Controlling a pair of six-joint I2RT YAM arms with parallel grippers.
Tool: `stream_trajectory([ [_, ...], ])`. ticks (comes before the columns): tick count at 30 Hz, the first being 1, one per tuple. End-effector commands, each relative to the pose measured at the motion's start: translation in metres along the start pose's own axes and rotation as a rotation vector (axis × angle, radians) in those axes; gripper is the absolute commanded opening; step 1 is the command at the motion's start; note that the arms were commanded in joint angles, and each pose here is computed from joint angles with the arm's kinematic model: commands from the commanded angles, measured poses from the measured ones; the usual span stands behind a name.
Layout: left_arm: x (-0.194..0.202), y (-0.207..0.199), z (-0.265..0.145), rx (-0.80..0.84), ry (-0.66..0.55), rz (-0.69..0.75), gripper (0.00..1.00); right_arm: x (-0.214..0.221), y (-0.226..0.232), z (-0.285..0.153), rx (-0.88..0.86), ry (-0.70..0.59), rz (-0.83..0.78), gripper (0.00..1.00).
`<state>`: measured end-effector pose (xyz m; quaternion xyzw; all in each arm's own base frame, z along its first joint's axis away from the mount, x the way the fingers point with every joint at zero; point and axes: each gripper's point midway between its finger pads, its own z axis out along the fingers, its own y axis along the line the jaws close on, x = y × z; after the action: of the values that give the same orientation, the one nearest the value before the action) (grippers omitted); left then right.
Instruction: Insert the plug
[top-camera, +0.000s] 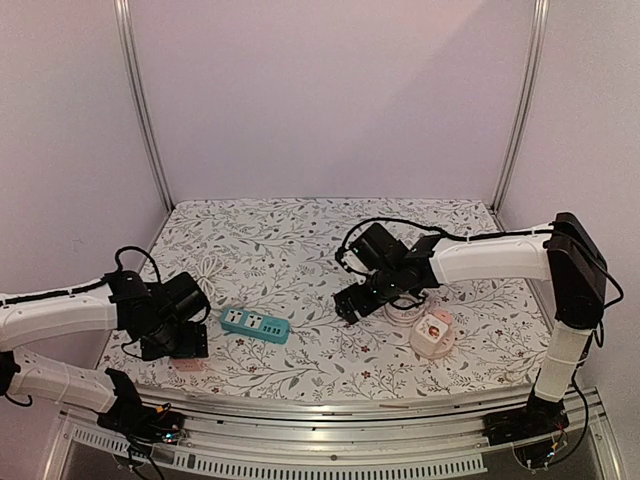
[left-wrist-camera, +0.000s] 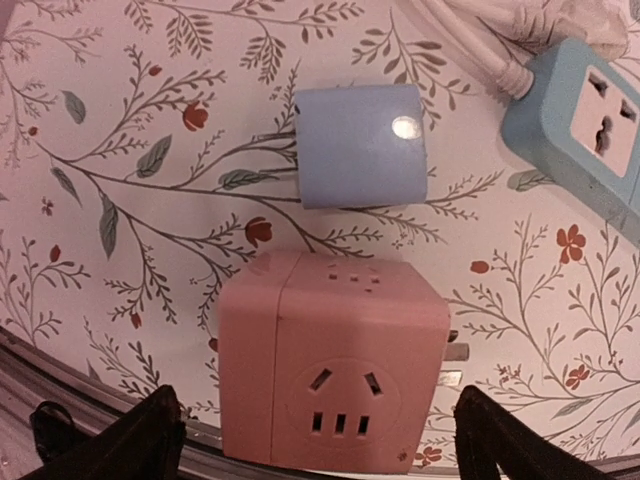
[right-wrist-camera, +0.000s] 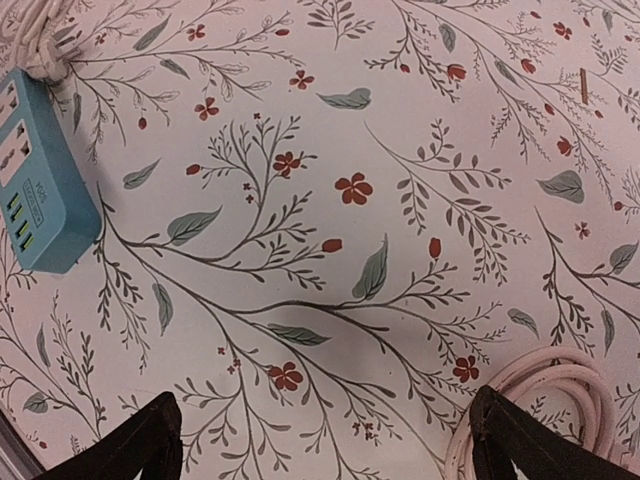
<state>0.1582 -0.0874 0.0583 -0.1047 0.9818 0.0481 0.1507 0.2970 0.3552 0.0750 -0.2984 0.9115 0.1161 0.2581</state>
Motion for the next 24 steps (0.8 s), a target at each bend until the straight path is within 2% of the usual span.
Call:
stream_trajectory([
  [1,-0.006,-0.005,0.008,0.022,-0.008,-0.036,0.90,-0.005,0.004,-0.004,-0.031,-0.021,0.003,0.99],
  [10,-0.001,-0.005,0.020,0.024,0.016,-0.031,0.65,-0.002,0.002,0.000,-0.020,-0.010,-0.008,0.99],
  [16,-0.005,-0.010,0.019,0.044,0.005,-0.024,0.25,-0.001,0.000,0.000,-0.010,-0.009,-0.009,0.99],
  [21,-0.015,-0.018,0.009,0.071,-0.017,0.007,0.07,0.000,-0.005,0.000,0.009,-0.009,0.002,0.99],
  [24,-0.026,-0.028,-0.001,0.102,-0.054,0.041,0.00,-0.002,-0.011,-0.001,0.023,-0.022,0.020,0.99],
])
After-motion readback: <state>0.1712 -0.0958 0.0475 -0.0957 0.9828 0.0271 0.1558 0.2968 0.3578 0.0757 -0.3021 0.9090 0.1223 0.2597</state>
